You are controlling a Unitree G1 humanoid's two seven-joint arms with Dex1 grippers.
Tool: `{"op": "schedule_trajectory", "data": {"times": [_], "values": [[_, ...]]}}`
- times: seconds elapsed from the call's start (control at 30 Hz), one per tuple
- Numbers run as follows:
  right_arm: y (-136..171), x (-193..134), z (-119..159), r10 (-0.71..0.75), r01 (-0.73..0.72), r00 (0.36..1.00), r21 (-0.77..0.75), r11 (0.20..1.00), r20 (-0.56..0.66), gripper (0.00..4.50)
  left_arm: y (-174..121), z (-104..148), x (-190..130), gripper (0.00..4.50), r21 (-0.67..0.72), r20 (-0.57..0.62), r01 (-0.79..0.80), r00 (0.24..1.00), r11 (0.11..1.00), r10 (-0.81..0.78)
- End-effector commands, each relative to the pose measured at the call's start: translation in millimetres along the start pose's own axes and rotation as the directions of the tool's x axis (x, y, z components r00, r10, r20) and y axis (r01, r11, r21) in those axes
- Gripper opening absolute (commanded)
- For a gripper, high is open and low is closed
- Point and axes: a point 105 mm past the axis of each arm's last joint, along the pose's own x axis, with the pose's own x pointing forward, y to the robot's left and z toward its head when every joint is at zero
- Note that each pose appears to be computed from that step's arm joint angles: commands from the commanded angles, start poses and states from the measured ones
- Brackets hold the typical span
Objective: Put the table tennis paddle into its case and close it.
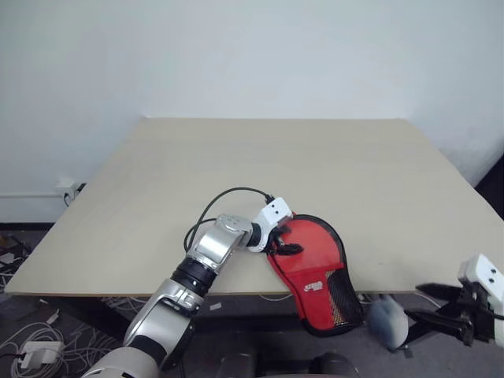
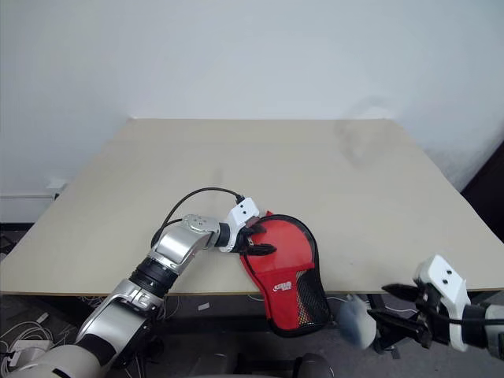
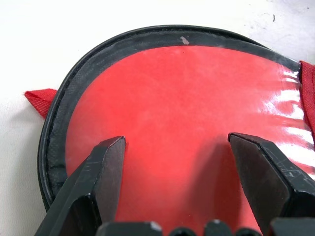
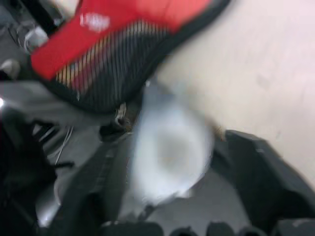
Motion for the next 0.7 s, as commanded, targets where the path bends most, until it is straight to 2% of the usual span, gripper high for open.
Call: {"op": "schedule_trajectory", "data": {"times": [0.03,0.13,0.3,0.43,0.5,0.57,0.7], "values": [[-11,-9,39,-0.049,0.052,0.985,-0.009,0.999,0.164,3.43,14,-45,-4,3.59,-0.088,-0.146,-0.071,0.988,0.994,0.058],[-21,-6,63,-0.080,0.078,0.958,0.019,0.997,0.275,3.43,21,-38,-9,3.59,-0.100,-0.118,-0.082,0.991,0.992,0.070],[-33,11,84,-0.120,0.112,0.926,0.042,0.993,0.358,3.43,34,-13,-29,3.59,-0.133,-0.004,-0.073,0.997,0.988,0.074],[-38,33,98,-0.127,0.116,0.912,0.053,0.992,0.391,3.43,48,15,-75,3.59,-0.141,0.122,-0.041,0.991,0.989,0.059],[-34,41,103,-0.103,0.093,0.911,0.045,0.995,0.399,3.43,52,16,-93,3.59,-0.124,0.133,-0.041,0.989,0.991,0.058],[-26,53,106,-0.032,0.024,0.919,0.026,0.999,0.394,3.43,58,10,-126,3.59,-0.085,0.135,-0.049,0.989,0.995,0.061],[-18,76,97,0.105,-0.101,0.947,-0.030,0.994,0.304,3.43,61,-13,-178,3.59,-0.005,0.054,-0.069,0.996,0.998,0.069]]}}
